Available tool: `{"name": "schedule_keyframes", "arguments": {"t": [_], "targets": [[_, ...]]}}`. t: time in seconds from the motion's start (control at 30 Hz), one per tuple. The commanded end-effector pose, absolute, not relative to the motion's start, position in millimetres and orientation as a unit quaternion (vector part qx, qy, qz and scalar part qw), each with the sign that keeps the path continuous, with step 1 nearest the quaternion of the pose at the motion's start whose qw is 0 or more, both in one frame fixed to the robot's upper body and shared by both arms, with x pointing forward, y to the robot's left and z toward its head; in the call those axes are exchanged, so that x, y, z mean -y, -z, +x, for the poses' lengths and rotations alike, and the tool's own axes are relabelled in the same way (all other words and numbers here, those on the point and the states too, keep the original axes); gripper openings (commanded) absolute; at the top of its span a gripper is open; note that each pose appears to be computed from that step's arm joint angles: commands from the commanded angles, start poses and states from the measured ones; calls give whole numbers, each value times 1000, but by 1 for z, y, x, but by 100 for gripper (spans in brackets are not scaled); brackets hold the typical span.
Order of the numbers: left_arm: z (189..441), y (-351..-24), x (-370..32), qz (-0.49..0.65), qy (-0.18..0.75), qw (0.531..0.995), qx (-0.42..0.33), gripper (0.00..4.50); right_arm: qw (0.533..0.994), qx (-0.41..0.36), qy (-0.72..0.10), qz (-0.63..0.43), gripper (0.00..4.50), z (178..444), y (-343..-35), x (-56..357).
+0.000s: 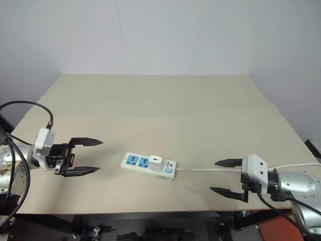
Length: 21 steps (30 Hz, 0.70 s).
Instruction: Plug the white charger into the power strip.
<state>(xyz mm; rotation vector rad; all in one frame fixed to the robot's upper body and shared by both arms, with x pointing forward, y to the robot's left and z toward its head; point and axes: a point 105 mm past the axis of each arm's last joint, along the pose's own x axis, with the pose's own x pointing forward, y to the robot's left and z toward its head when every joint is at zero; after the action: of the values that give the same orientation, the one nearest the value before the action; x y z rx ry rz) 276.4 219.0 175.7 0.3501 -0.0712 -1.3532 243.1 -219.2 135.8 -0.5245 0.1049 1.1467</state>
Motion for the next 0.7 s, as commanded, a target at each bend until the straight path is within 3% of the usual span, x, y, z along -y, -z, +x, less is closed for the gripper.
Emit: {"name": "schedule_keyframes", "arguments": {"t": [0.03,0.7], "targets": [[277,-182,-220,177,615,767,45,450,810,-37,-525,-258,445,241,-149,224],[283,-179,-212,165,635,753,46,450,816,-41,-518,-254,445,237,-145,225]]}}
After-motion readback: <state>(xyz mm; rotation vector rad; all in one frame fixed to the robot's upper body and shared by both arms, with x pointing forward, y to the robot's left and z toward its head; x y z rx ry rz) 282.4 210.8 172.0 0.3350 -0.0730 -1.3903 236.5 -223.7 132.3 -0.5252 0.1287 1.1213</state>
